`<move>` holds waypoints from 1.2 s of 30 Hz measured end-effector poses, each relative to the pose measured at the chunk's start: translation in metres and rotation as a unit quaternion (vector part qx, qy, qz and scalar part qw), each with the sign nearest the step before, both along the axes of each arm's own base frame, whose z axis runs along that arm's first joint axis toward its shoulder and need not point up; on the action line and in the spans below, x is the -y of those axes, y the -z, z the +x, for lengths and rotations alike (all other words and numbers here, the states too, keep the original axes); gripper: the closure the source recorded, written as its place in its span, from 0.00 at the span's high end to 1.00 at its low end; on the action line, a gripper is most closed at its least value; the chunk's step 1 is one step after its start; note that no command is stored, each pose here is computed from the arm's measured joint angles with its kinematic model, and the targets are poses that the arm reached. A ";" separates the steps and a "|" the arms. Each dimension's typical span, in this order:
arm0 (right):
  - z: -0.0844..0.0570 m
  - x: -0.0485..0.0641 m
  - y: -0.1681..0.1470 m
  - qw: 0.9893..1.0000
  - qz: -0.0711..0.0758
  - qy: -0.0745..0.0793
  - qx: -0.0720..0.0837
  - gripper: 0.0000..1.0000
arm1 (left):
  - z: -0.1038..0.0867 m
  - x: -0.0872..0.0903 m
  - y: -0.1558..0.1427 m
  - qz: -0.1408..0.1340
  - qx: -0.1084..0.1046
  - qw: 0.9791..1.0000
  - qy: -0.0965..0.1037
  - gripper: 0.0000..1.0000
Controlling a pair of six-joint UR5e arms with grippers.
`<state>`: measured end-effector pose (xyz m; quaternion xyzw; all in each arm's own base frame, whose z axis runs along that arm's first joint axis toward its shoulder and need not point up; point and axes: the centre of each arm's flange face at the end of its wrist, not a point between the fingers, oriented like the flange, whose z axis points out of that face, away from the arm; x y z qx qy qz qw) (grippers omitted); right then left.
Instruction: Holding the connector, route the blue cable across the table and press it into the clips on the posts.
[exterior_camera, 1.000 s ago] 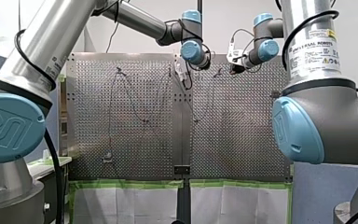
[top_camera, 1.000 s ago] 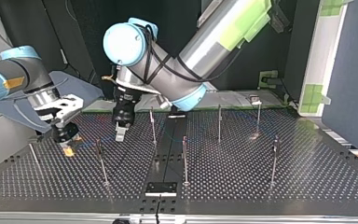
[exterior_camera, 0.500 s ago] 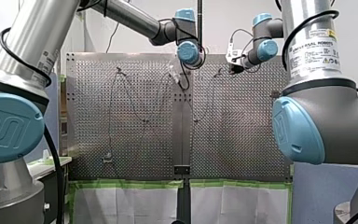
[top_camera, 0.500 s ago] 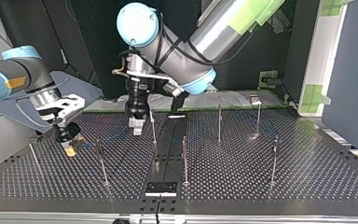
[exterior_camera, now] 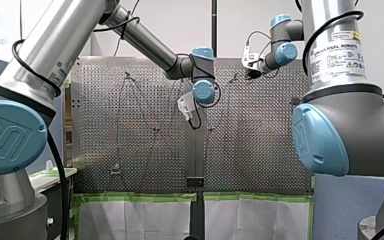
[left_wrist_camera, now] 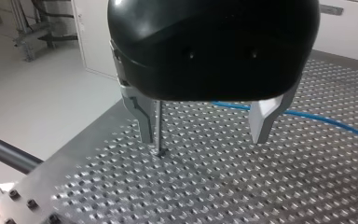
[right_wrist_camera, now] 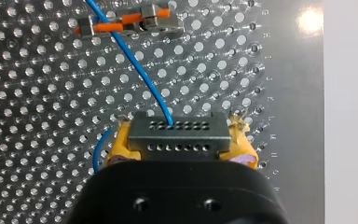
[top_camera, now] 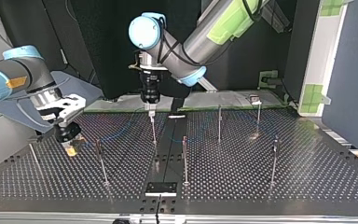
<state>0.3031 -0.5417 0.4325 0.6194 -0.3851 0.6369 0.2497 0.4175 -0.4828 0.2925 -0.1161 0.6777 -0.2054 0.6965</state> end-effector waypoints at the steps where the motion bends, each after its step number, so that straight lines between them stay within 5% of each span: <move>1: 0.000 0.000 0.000 1.000 0.000 0.000 0.000 0.00 | -0.001 -0.001 0.003 0.000 -0.001 1.000 0.000 1.00; 14: 0.000 0.000 0.001 1.000 0.001 0.000 0.000 0.00 | -0.009 -0.018 0.055 0.008 -0.009 1.000 -0.005 1.00; 21: 0.001 0.000 0.002 1.000 0.001 0.000 -0.001 0.00 | 0.002 -0.049 0.089 0.013 -0.015 0.999 -0.030 1.00; 36: 0.000 0.001 0.004 1.000 0.003 0.001 -0.001 0.00 | -0.027 -0.080 0.156 0.024 -0.028 0.999 -0.036 1.00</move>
